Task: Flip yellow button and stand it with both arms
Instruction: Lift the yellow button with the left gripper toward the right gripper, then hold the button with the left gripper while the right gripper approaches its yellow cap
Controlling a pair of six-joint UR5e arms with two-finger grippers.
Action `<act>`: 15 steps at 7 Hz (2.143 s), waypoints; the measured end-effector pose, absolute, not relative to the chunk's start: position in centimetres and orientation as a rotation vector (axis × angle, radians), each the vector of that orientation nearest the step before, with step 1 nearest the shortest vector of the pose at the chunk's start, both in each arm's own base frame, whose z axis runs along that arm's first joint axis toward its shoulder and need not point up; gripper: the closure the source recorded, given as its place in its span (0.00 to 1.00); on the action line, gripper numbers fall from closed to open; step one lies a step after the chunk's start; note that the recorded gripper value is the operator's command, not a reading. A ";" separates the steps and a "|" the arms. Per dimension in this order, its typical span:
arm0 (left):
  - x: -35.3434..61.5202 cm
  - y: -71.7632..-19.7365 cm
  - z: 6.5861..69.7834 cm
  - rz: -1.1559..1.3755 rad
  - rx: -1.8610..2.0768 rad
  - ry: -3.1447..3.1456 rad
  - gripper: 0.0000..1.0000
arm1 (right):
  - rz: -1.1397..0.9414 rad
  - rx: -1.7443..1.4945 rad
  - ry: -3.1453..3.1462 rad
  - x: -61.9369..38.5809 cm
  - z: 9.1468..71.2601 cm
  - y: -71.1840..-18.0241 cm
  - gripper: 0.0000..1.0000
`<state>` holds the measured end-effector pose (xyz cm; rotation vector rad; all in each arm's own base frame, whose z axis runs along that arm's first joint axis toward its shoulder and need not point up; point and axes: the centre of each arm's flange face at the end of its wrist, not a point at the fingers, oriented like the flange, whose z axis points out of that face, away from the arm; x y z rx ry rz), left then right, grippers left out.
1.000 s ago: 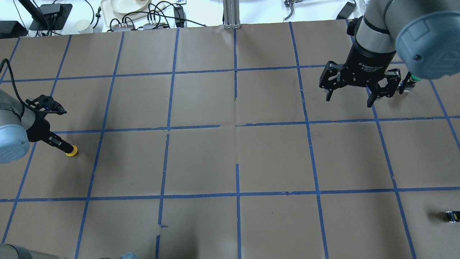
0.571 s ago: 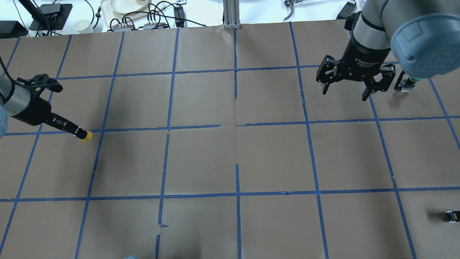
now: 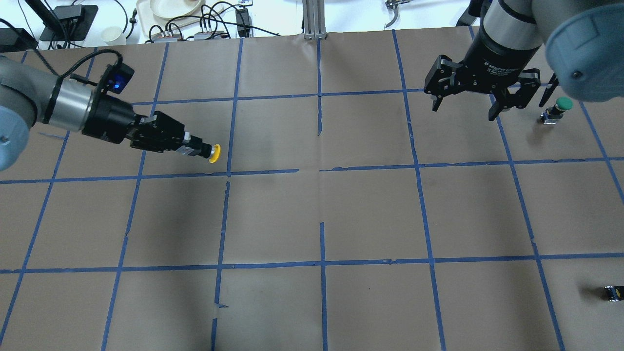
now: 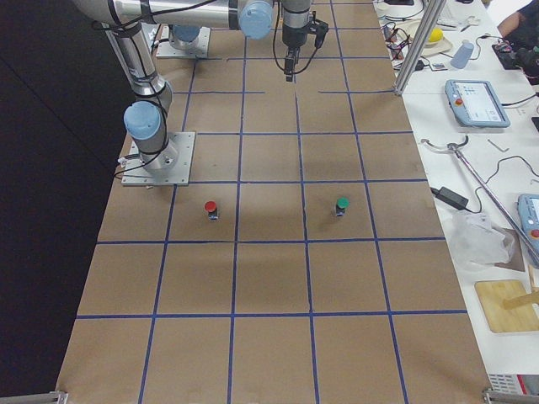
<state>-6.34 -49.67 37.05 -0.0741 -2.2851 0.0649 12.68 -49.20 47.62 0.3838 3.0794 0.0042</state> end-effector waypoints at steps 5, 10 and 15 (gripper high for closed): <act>-21.6 -46.9 45.4 0.018 0.083 -1.826 0.85 | 0.284 0.626 2.669 14.3 48.1 -48.2 0.00; -22.0 -46.6 46.4 -0.020 0.091 -1.691 0.86 | 0.529 1.024 2.074 13.5 51.0 -48.4 0.00; -22.0 -46.4 46.5 -0.025 0.097 -1.689 0.86 | 0.733 1.193 1.775 15.2 50.4 -47.5 0.00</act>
